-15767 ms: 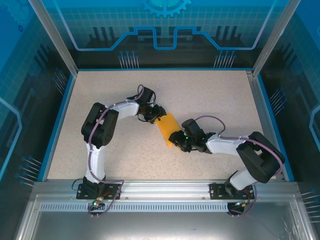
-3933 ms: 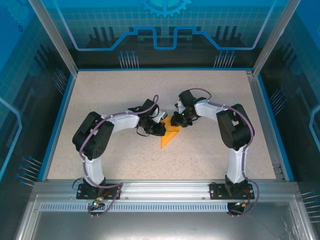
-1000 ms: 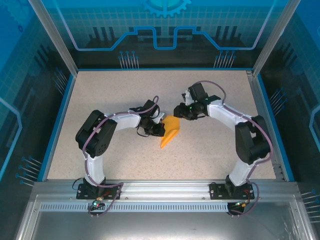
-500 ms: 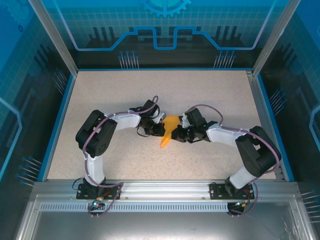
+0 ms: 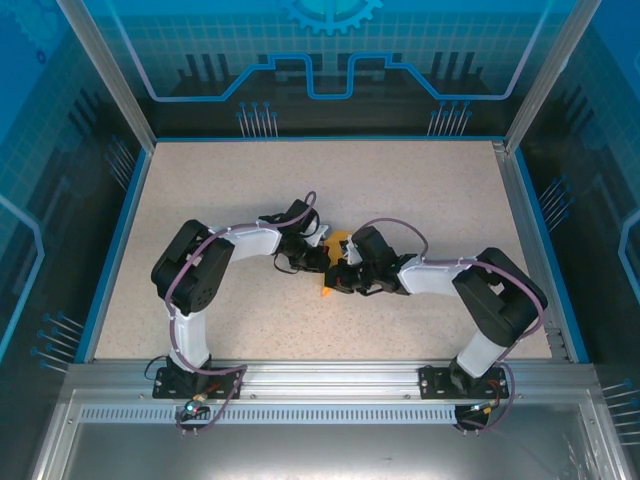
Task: Fold a paper plane with a square sheet of paper (pick it up from the middle)
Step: Third fold the triangle at the center of the table.
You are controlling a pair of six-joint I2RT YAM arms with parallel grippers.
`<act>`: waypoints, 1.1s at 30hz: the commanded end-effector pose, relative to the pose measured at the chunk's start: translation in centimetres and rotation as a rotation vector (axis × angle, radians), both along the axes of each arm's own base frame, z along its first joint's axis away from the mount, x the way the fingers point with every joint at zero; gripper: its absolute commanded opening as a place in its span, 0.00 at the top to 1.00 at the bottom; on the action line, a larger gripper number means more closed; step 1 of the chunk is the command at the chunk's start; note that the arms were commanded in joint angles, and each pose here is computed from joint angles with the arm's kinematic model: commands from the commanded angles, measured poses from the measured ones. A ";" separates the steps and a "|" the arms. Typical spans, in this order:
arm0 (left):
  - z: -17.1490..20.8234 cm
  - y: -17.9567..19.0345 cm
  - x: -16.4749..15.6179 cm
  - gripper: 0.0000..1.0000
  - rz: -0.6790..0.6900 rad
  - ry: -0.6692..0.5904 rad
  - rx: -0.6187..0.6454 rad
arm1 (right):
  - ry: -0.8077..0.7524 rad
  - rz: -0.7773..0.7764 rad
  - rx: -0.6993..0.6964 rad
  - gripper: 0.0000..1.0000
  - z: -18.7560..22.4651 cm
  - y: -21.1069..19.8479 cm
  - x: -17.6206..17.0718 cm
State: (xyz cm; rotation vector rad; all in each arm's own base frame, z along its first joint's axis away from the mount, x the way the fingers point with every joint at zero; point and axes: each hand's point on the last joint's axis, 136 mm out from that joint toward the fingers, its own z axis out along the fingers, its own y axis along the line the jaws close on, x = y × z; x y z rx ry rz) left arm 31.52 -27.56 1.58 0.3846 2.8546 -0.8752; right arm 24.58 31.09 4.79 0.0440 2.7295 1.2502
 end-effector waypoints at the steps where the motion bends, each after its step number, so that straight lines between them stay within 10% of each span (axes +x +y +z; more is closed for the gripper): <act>1: -1.6 0.5 -0.8 0.95 0.003 0.053 0.017 | 0.011 -0.006 -0.014 0.94 -1.0 0.2 -0.5; 33: -1.8 0.5 -1.1 0.95 -0.008 0.064 0.018 | 0.040 -0.015 -0.015 0.93 -3.4 0.5 -0.8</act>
